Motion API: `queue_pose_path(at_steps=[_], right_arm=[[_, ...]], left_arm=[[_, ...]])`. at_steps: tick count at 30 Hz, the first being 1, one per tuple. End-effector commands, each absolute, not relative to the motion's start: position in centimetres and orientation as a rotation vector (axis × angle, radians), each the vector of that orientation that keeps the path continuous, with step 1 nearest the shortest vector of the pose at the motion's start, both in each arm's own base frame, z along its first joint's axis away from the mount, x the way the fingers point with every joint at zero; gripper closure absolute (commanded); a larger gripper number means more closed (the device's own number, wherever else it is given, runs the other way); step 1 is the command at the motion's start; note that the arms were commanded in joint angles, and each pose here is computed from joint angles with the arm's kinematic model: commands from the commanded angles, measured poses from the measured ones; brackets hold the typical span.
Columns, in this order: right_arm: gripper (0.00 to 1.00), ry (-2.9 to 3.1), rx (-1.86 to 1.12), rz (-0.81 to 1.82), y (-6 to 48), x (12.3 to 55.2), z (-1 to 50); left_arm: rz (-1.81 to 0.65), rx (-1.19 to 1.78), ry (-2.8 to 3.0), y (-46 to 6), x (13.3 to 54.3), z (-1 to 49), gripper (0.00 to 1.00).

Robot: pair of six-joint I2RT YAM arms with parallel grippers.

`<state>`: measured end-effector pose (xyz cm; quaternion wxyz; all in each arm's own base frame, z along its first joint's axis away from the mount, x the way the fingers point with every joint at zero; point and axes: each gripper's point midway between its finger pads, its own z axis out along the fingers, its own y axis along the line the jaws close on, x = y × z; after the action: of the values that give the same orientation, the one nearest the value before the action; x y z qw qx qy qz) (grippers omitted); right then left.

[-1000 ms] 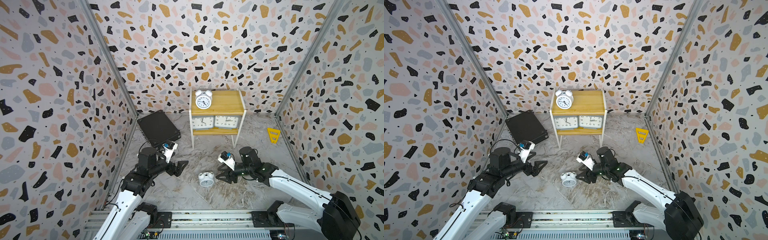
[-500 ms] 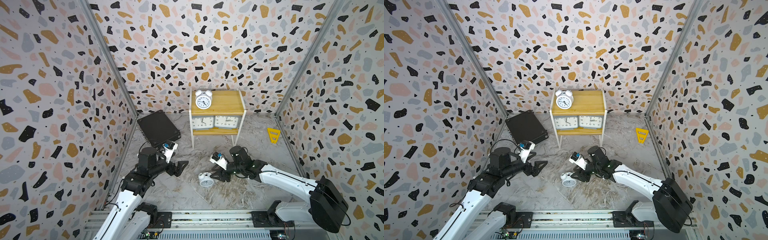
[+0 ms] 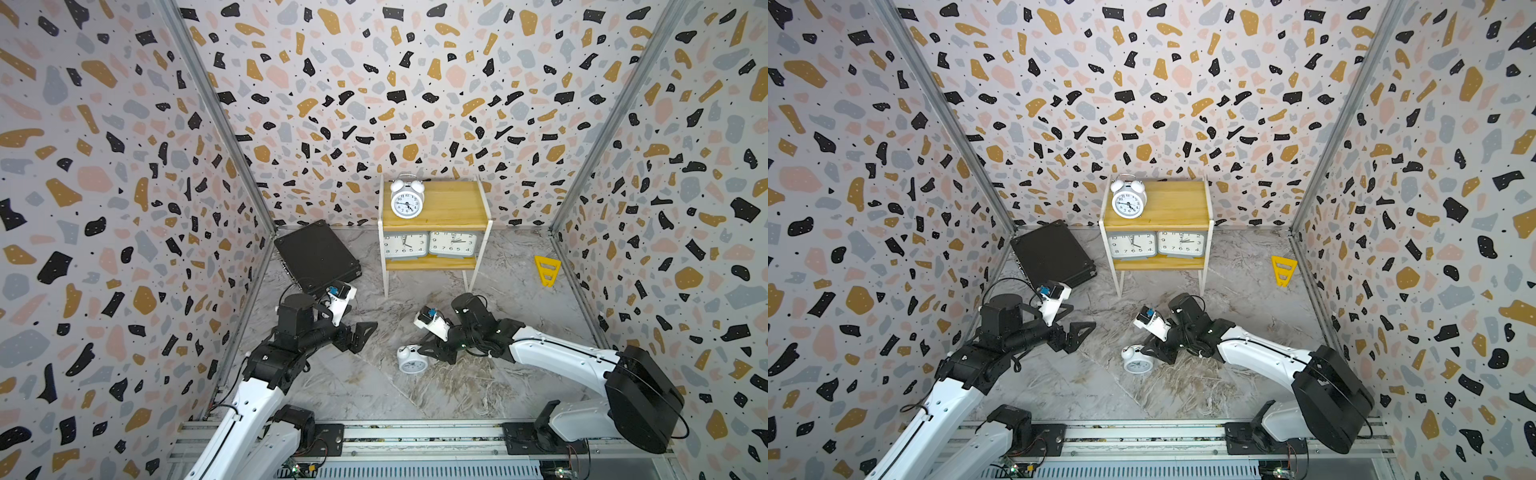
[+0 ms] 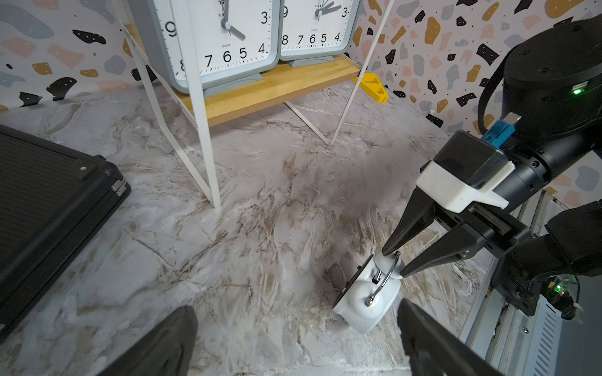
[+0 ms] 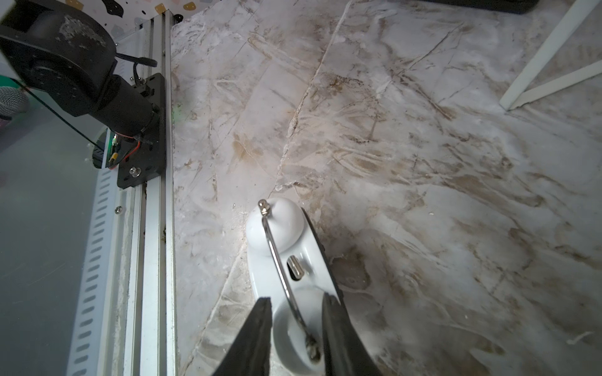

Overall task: Place the alarm clocks on the shelf by style
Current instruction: Pick up the alarm from the center of the board.

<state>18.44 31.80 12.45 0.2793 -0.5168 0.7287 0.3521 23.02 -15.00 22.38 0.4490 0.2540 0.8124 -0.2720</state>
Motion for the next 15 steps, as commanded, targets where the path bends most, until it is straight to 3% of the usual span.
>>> queue_pose_path(at_steps=[1,5,15], right_arm=[[0.84,1.908,-1.393,0.939,32.5,18.8,13.8],[1.0,1.896,-1.381,0.912,32.2,19.0,14.4],[1.0,1.797,-1.397,0.81,30.3,18.4,18.7]], left_arm=[[-0.67,0.641,1.981,-15.1,23.2,23.0,0.01],[-0.677,0.645,1.984,-15.2,23.2,23.0,0.01],[-0.875,0.776,1.925,-18.0,22.1,23.2,0.04]])
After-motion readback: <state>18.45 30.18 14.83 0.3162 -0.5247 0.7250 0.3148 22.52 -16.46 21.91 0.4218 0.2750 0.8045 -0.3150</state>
